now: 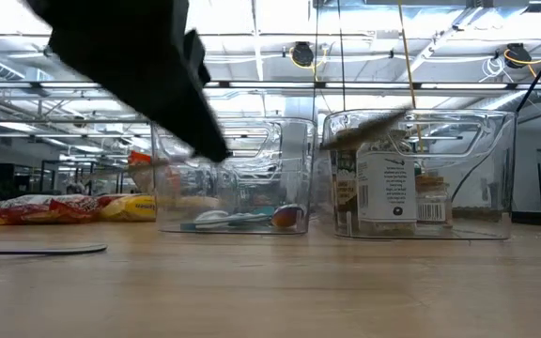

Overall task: Pick & Place Food Item
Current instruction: Put the black spoon into the bottom left transparent bin

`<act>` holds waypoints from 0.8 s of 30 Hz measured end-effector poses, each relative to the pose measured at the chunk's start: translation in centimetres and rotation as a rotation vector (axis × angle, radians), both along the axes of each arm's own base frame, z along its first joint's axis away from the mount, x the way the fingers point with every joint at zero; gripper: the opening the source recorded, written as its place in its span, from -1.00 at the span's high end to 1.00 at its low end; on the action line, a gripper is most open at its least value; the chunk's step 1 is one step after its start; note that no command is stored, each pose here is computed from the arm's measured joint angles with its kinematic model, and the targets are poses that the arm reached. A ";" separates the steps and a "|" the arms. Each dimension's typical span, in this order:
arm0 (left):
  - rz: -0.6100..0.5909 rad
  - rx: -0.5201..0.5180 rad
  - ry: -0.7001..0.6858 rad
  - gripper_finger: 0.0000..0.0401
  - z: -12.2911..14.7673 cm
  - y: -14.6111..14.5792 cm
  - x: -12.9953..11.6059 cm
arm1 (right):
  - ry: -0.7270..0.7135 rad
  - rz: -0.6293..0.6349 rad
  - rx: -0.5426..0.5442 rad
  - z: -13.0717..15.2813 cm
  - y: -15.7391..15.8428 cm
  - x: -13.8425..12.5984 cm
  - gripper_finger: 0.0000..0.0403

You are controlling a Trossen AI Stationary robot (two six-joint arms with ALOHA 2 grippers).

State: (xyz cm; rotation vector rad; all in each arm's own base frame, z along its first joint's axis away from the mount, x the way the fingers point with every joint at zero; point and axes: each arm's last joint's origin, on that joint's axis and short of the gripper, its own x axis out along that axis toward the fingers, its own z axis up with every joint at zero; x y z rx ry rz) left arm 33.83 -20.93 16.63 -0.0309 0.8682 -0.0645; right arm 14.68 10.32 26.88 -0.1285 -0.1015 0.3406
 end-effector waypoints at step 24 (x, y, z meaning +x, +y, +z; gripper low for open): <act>0.505 0.052 -0.334 0.97 12.0 8.5 -2.2 | -0.001 0.001 0.000 0.0 0.0 0.0 0.48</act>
